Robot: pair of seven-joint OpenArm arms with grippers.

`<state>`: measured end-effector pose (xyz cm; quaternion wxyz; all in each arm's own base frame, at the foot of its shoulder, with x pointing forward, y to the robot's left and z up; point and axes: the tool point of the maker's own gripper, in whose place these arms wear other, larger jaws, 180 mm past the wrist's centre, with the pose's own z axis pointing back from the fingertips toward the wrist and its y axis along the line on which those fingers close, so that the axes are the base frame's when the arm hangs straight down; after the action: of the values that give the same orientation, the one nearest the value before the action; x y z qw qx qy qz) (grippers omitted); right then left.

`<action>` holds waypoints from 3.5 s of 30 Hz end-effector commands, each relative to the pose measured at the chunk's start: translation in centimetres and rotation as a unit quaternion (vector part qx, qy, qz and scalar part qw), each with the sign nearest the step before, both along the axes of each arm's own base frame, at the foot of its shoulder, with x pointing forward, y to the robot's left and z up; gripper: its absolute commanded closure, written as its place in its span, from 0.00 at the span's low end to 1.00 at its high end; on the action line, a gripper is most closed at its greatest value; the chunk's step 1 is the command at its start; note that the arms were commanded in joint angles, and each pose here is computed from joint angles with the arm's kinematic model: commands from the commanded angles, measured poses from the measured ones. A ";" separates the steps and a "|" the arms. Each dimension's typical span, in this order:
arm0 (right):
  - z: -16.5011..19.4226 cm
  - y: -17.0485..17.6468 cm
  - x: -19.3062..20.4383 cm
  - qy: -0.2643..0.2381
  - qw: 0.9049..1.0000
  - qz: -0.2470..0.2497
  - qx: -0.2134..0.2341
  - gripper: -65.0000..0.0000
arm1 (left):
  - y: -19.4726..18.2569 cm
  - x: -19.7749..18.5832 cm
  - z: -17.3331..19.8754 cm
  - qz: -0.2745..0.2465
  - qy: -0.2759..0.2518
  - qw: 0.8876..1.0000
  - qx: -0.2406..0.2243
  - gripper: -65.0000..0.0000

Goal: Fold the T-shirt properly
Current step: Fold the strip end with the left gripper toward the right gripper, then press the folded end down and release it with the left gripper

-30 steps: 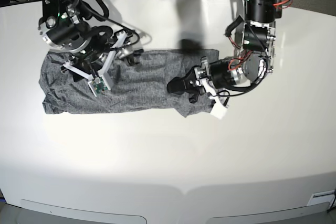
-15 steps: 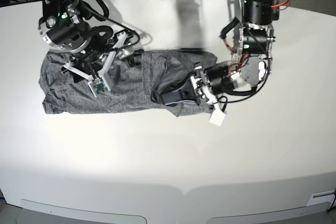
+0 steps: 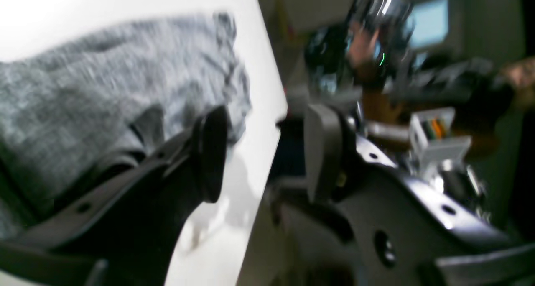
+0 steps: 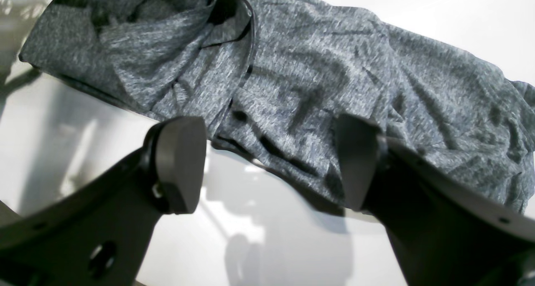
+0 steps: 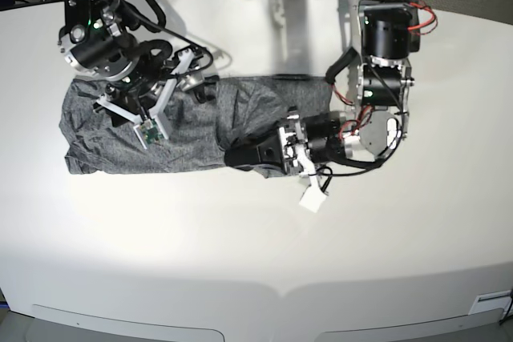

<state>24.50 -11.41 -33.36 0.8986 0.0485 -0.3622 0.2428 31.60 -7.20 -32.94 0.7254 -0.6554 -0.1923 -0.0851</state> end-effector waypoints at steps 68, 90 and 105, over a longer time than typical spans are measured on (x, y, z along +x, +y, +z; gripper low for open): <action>1.6 0.4 1.0 -0.039 0.999 0.004 0.012 0.28 | -2.0 0.5 -2.7 0.077 -0.149 0.944 0.285 0.55; 1.6 0.4 1.1 -0.039 0.999 0.004 0.012 0.28 | -4.1 4.0 -0.6 0.049 -0.271 0.868 0.413 0.55; 1.6 0.4 1.1 -0.039 0.999 0.004 0.012 0.28 | -0.5 2.9 -4.9 0.155 -0.159 0.867 0.447 0.55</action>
<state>24.92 -11.16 -32.92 0.8926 0.0522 -0.3773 0.2411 33.27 -7.11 -39.63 0.9150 -0.1926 -0.3198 -0.1527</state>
